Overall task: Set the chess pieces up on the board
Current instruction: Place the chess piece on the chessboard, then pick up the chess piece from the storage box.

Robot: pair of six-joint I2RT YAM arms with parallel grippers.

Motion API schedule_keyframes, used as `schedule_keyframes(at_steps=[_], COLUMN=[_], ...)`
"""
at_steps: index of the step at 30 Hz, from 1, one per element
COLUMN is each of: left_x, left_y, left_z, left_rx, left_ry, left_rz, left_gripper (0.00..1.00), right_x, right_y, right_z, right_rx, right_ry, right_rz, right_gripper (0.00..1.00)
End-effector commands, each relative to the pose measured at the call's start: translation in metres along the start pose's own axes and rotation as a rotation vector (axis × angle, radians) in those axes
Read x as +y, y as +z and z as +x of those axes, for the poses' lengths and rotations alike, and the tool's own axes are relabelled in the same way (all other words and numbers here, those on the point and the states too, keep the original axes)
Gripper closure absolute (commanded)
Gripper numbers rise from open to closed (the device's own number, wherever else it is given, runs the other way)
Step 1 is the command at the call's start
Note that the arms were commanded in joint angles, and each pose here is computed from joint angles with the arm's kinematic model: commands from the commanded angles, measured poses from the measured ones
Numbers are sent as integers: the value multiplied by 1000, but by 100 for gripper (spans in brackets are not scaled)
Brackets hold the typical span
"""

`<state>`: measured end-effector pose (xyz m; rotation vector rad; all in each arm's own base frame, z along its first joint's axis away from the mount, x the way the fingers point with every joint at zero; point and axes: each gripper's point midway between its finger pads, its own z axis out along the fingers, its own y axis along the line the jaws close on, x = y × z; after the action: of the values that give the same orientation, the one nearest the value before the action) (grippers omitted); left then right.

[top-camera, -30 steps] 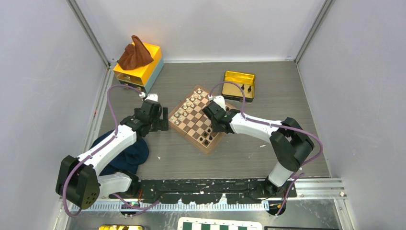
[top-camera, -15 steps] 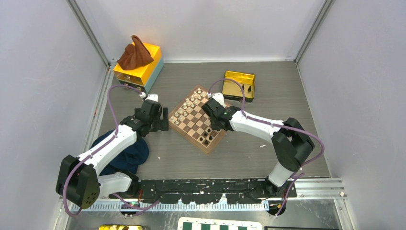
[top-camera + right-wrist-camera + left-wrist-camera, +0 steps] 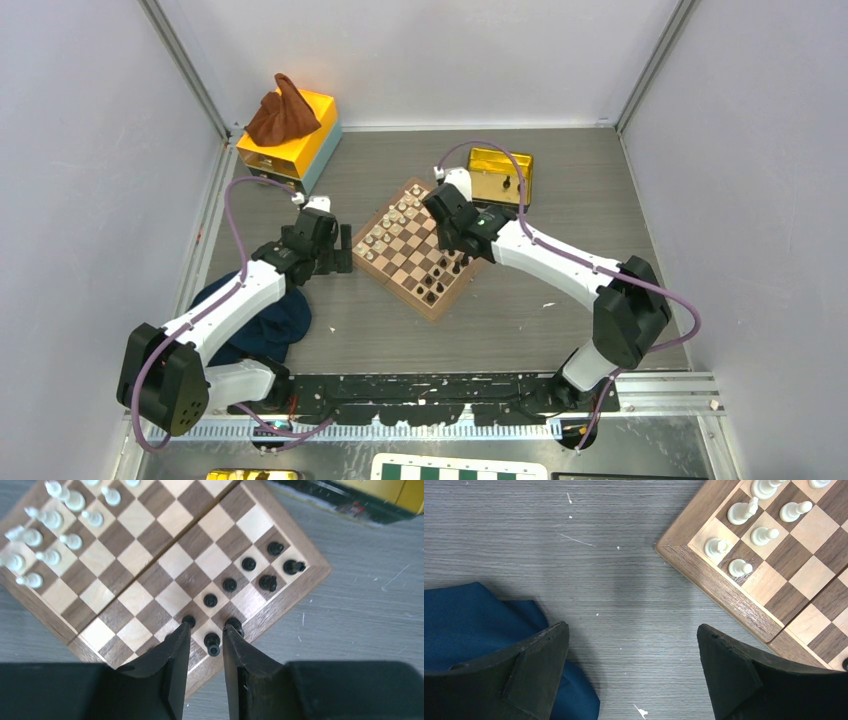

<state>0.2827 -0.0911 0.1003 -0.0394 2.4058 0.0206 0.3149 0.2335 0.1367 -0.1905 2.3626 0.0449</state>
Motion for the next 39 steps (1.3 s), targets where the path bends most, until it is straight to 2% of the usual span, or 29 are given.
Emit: schedule_keyframes(at_steps=[1,8,13,25,39], left_x=[-8,-6,-5,-2,-1], left_y=[-6,-8,-8,-8,-3], left_z=[-27,-27,-27,-27,-22], left_rx=[-74,-78,-78,-78,-56], left_ry=[-32,-33,-31,-27,-18], left_rz=[26,21,14,0,-13], left_gripper=[0,0,0,0,0], right_x=[-19,-57,-86,-142,-181], right_y=[-16,0,13,77,150], right_z=[-49,-78,-96,-114,-124], right_rx=[-116,-124,-128,-74,-35], right_ry=[42,112,155,263,334], right_rz=[51,103,151,255,261], right_gripper=[63,50,44,43,44])
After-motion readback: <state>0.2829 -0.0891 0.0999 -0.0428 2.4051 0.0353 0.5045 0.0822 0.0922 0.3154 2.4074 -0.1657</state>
